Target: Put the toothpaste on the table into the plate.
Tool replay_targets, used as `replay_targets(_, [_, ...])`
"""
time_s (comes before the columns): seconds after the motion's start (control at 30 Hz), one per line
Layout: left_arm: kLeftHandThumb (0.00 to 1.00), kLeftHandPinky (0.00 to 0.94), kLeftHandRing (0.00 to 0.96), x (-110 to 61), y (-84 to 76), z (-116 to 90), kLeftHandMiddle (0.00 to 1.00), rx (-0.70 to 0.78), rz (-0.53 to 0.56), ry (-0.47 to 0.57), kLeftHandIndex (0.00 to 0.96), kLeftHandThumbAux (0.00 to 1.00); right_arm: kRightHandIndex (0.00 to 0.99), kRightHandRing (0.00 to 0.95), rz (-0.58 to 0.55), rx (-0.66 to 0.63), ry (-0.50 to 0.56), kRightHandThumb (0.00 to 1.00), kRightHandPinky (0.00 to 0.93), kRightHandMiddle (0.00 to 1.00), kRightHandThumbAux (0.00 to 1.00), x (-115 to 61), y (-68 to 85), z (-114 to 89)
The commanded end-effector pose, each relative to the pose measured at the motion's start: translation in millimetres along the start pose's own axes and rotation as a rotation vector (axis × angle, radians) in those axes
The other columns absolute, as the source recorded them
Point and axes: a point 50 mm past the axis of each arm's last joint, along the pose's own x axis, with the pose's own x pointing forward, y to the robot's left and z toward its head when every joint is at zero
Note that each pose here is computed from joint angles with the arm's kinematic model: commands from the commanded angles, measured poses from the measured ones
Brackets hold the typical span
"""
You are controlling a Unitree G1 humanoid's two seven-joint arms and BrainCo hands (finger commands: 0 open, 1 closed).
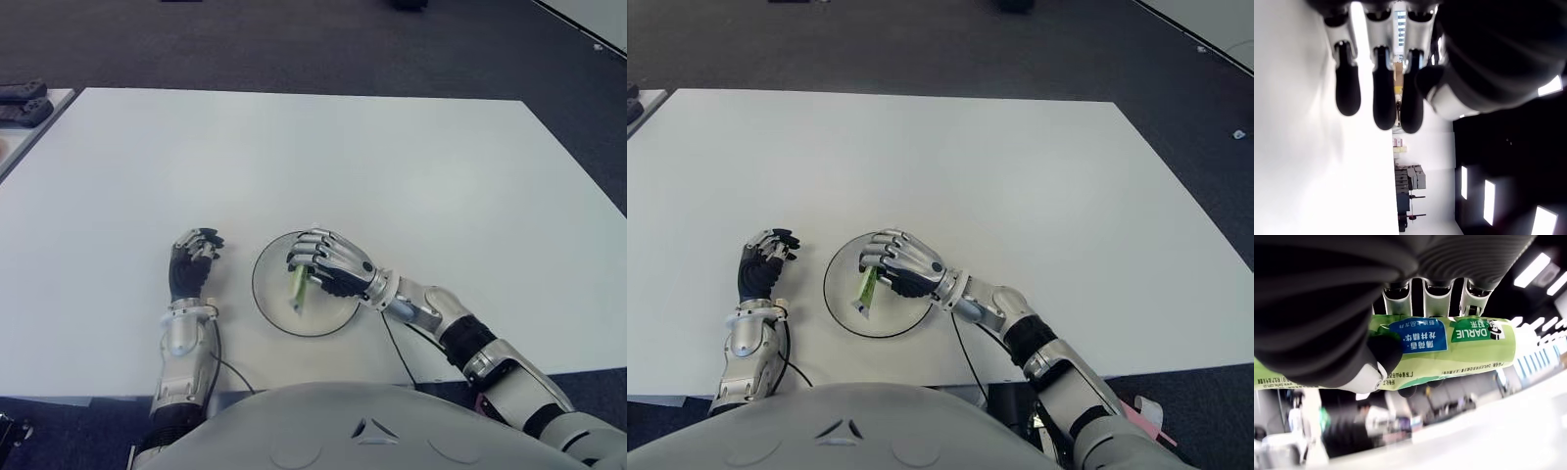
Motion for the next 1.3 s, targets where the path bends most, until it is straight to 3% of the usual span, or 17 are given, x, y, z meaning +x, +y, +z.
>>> replay_targets(0.03, [0.708,0.526,0.500,-7.6,-1.6,-14.8,0.502,0.003,0.000,0.085,0.430,0.723,0.422,0.875,0.137,-0.006,-0.037,0.849,0.875,0.566,0.673,-1.4,10.7,0.3])
replay_targets(0.73, [0.709,0.527,0.496,-8.0,-0.8,-15.9,0.501,0.012,-0.006,0.066,0.431,0.723,0.426,0.866,0.273,-0.050,0.006,0.848,0.875,0.586,0.674,-5.4,17.5,-3.6])
replay_targets(1.1, [0.708,0.523,0.496,-7.8,-0.8,-16.0,0.501,0.014,-0.009,0.069,0.431,0.723,0.416,0.837,0.191,-0.025,-0.005,0.844,0.847,0.596,0.678,-5.2,14.8,-2.3])
replay_targets(1.17, [0.708,0.521,0.495,-7.4,-0.5,-16.1,0.500,0.012,-0.010,0.069,0.431,0.723,0.427,0.815,0.172,-0.022,-0.009,0.842,0.820,0.543,0.677,-4.4,14.4,-2.2])
replay_targets(1.23, [0.708,0.520,0.495,-7.3,-0.4,-16.2,0.500,0.011,-0.011,0.070,0.431,0.723,0.420,0.622,0.160,-0.020,-0.010,0.753,0.684,0.431,0.702,-4.2,14.3,-2.4])
replay_targets(1.3, [0.708,0.520,0.495,-7.2,-0.4,-16.3,0.500,0.010,-0.010,0.072,0.431,0.723,0.416,0.534,0.151,-0.015,-0.010,0.722,0.614,0.378,0.711,-4.5,14.4,-2.7])
